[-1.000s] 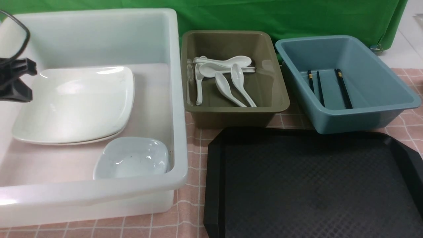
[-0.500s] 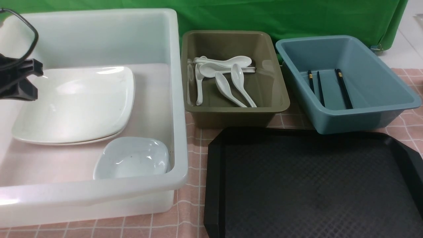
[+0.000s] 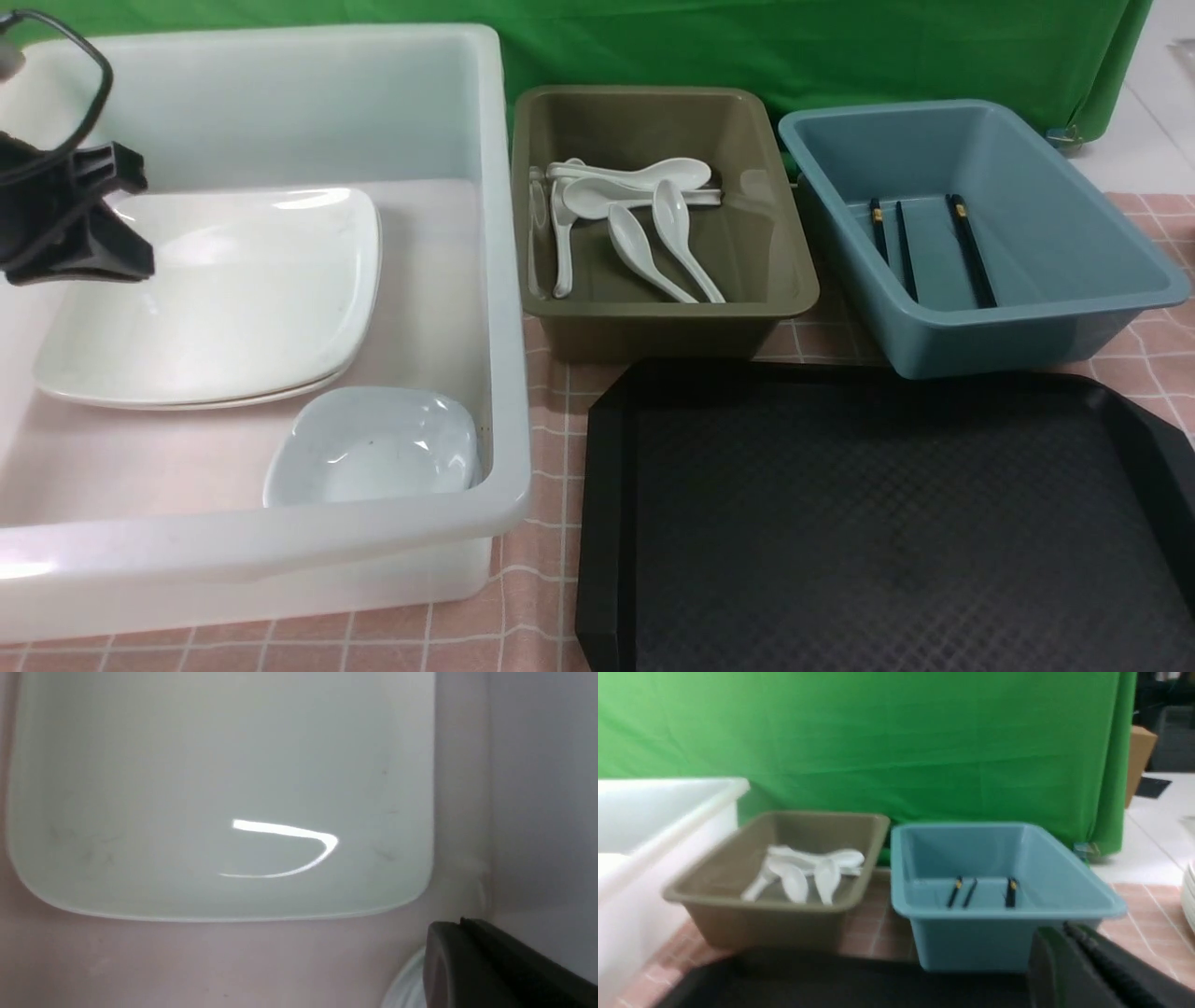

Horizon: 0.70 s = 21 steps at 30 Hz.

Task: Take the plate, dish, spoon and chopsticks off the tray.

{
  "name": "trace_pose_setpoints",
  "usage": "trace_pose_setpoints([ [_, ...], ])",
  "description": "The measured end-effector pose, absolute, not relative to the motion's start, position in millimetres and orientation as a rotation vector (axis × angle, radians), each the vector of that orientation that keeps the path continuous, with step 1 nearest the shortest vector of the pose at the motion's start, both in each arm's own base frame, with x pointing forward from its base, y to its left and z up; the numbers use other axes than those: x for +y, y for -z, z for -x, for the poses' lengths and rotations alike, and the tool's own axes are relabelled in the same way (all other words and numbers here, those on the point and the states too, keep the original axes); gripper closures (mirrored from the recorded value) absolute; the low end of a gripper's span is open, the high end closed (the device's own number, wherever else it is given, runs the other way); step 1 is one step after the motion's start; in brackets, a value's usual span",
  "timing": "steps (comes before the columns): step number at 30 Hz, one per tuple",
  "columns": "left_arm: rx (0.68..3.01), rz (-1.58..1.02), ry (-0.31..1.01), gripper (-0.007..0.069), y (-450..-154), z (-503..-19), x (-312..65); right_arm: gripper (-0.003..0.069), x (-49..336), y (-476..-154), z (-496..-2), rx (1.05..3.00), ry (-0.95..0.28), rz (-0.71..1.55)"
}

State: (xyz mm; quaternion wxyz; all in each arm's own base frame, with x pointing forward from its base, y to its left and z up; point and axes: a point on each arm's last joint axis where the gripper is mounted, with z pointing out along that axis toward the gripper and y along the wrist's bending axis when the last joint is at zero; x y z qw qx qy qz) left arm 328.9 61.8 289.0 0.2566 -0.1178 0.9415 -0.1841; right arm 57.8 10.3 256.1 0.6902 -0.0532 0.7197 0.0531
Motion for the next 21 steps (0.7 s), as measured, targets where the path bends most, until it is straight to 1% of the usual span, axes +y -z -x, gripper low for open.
trace_pose_setpoints([
  [2,2.584,0.291,0.546,0.0629,-288.5,-326.8,55.9,0.0588,9.5,-235.1,-57.8,1.644,-0.079,0.148],
  [4,2.606,0.265,0.57,0.0629,-288.1,-325.7,50.6,0.0582,8.9,-223.0,-56.8,1.658,-0.058,0.164],
  [7,2.686,0.157,0.655,0.0629,-286.9,-321.6,26.8,0.0571,8.3,-196.3,-55.7,1.699,-0.032,0.187],
  [13,2.798,-0.073,0.755,0.0629,-285.6,-313.2,-20.0,0.0559,8.1,-185.8,-54.7,1.788,-0.018,0.205],
  [16,2.843,-0.217,0.737,0.0629,-285.4,-306.9,-42.5,0.0552,7.5,-184.9,-54.1,1.811,-0.01,0.198],
  [17,2.861,-0.289,0.682,0.0629,-286.9,-302.5,-50.8,0.0548,7.1,-184.6,-54.0,1.818,-0.005,0.192],
  [19,2.869,-0.354,0.618,0.0629,-290.9,-296.3,-60.5,0.0543,6.7,-184.5,-53.9,1.824,0.0,0.184],
  [21,2.864,-0.392,0.578,0.0629,-295.8,-291.1,-66.3,0.0538,6.7,-184.8,-53.9,1.823,0.001,0.183],
])
